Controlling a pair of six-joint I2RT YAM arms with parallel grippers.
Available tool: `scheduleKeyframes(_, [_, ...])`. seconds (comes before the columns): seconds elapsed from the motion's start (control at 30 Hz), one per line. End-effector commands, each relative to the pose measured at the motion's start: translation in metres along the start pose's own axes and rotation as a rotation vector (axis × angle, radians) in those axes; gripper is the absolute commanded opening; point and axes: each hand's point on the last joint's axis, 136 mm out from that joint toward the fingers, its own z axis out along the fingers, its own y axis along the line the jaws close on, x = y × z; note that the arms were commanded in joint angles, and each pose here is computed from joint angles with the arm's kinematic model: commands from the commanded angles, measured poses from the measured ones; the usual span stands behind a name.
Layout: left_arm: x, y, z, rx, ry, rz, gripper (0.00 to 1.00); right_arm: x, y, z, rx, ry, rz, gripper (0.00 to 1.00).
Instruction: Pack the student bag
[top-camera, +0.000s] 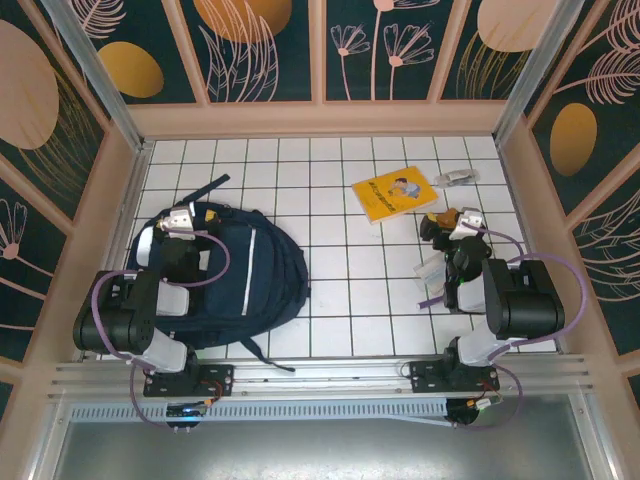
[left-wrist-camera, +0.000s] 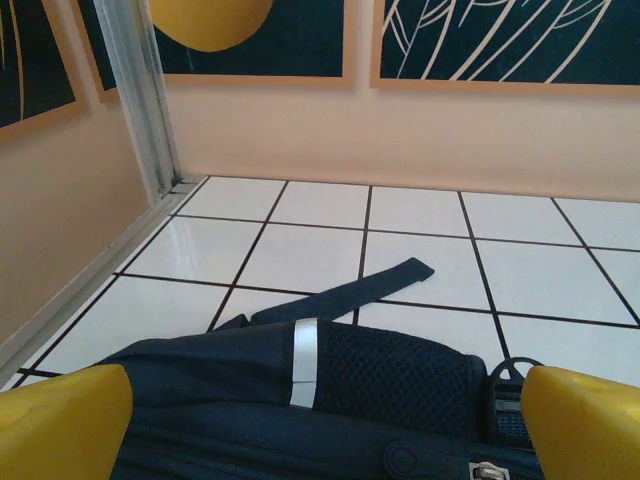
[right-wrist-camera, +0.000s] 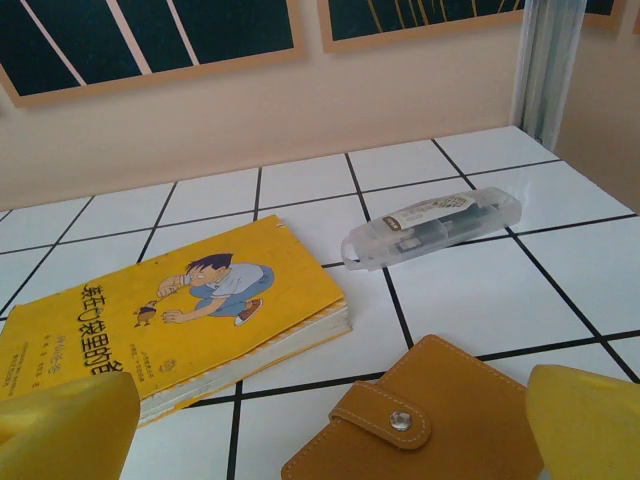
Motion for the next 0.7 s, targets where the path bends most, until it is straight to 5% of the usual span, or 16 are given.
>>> scheduleKeyframes(0.0, [-0.0042, -0.0026, 0.0000, 0.013, -0.014, -0.016, 0.99, -0.0080, 0.0024, 0.0030, -0.013, -0.027, -0.009, 0.99])
scheduleKeyframes(0.67, [-0.0044, -0.0026, -0.0001, 0.013, -0.015, -0.015, 0.99, -0.0086, 0.0024, 0.0034, -0.015, -0.028, -0.008, 0.99])
